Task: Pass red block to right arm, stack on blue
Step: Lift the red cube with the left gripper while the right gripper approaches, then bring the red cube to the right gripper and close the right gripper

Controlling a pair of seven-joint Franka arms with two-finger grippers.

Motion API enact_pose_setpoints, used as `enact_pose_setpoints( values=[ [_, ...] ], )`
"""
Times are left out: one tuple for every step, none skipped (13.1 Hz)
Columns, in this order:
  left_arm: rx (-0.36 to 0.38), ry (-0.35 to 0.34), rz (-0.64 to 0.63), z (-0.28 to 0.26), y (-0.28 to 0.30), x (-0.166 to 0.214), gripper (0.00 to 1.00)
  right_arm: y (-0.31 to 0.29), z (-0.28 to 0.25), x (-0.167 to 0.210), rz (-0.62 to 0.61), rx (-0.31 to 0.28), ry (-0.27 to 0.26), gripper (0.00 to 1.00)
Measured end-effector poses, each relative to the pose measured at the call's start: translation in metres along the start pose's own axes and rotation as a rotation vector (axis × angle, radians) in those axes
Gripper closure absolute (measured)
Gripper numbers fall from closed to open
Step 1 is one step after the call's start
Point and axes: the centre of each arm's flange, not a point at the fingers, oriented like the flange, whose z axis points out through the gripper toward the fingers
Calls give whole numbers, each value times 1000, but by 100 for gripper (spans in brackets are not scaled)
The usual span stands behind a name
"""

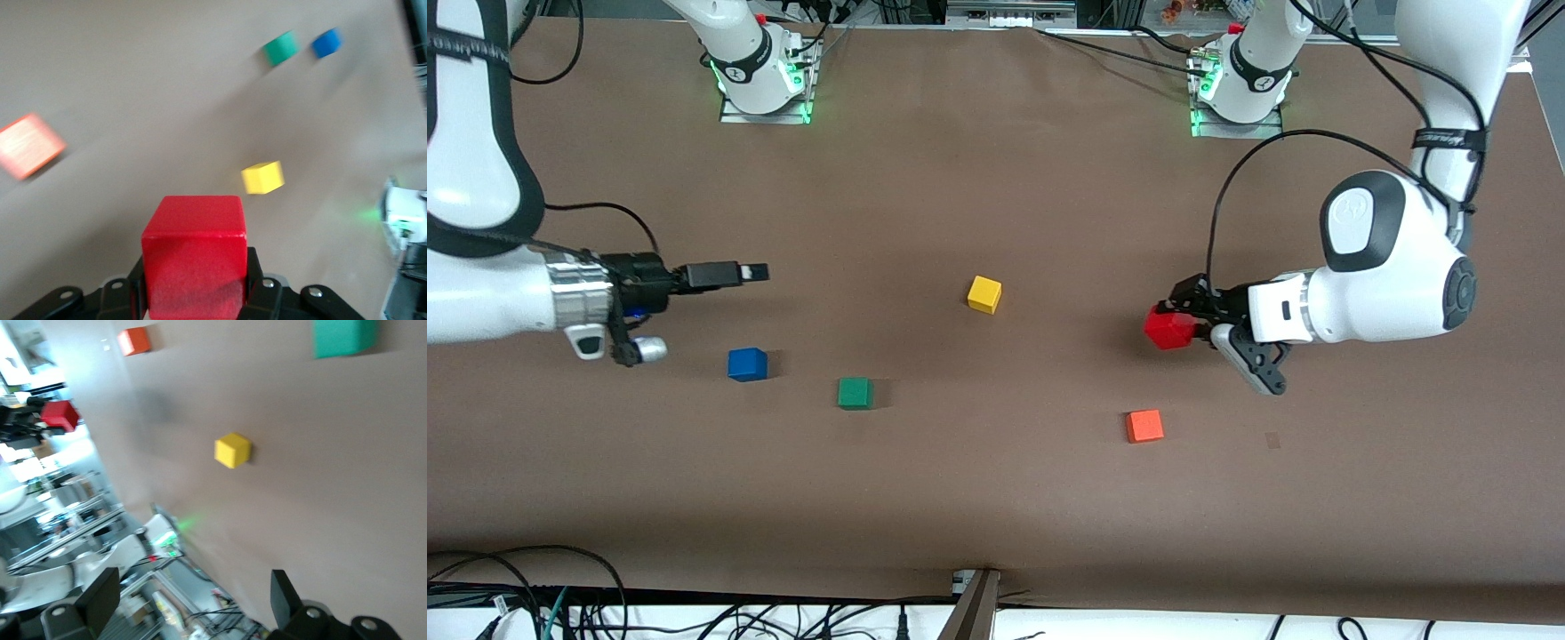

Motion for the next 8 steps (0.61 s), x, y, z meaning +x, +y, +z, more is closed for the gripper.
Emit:
enact_pose_setpoints(
  values=[
    [-54,33,55,7,7,5,44,-1,16,9,7,71,-20,0],
    [-100,65,121,13,13,8,44,-1,33,19,12,143,-38,0],
    [-145,104,203,18,16,11,44,0,47,28,15,210,-51,0],
    [-192,152,289,25,18,13,44,2,60,37,17,269,-57,0],
    [-244,204,359,37,18,16,44,3,70,44,21,321,-58,0],
    [-302,263,405,53,18,19,44,1,80,50,26,365,-55,0],
    [-356,322,439,71,18,21,44,-5,89,54,33,406,-45,0],
    [-399,384,469,91,21,25,44,-12,101,58,39,443,-36,0]
  ],
)
